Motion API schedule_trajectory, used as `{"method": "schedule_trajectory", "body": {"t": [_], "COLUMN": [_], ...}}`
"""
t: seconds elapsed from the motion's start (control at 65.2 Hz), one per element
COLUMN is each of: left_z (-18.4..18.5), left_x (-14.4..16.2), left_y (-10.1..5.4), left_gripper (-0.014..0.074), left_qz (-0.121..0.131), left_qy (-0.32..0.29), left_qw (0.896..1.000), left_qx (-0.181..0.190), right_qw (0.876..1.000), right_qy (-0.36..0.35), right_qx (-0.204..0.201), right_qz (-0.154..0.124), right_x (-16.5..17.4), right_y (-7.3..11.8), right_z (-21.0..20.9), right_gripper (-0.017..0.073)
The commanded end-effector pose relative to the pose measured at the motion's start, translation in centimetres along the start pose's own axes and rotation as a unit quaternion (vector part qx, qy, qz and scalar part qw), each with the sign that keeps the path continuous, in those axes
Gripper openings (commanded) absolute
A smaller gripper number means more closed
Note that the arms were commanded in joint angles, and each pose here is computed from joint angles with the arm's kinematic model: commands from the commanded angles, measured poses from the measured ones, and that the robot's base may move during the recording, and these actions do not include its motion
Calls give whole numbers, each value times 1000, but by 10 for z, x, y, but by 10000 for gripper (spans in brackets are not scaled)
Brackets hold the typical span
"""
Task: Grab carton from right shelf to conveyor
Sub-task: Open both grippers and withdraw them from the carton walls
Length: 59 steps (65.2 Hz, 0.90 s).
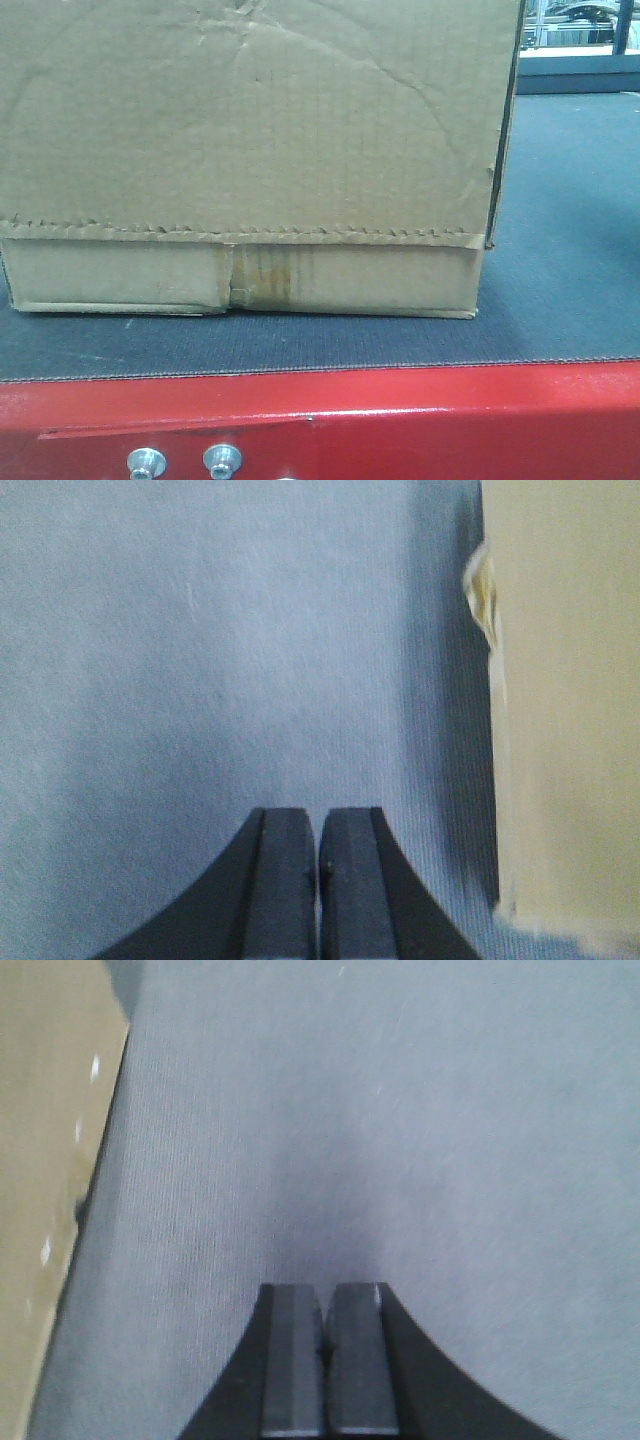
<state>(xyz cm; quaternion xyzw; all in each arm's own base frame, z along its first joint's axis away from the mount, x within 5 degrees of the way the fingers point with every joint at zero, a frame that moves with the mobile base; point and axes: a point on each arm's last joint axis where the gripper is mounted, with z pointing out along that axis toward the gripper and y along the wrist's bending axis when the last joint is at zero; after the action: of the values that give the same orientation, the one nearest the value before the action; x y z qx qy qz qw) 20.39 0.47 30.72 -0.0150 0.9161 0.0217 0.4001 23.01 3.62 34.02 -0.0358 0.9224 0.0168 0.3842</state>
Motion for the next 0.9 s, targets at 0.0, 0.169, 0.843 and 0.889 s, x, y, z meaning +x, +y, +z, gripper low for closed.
{"method": "schedule_trajectory", "body": {"t": [0.0,0.169,0.843,0.889], "left_z": [-10,-35,-112,-113], "left_x": [10,33,95,95], "left_y": [0,1,6,6], "left_gripper": [11,11,11,11], "left_qz": [-1,13,15,15], "left_qy": [-56,-146,-352,-355], "left_qw": [998,989,936,935], "left_qx": [7,3,-6,-7], "right_qw": [999,993,930,927], "right_qy": [-47,-112,-366,-374], "right_qx": [-1,-12,-34,-35], "right_qz": [-13,-25,-21,-21], "right_x": [19,55,146,146], "right_y": [-3,-4,-13,-13], "right_z": [-4,-14,-77,-79], "right_gripper": [-70,-70,-70,-70]}}
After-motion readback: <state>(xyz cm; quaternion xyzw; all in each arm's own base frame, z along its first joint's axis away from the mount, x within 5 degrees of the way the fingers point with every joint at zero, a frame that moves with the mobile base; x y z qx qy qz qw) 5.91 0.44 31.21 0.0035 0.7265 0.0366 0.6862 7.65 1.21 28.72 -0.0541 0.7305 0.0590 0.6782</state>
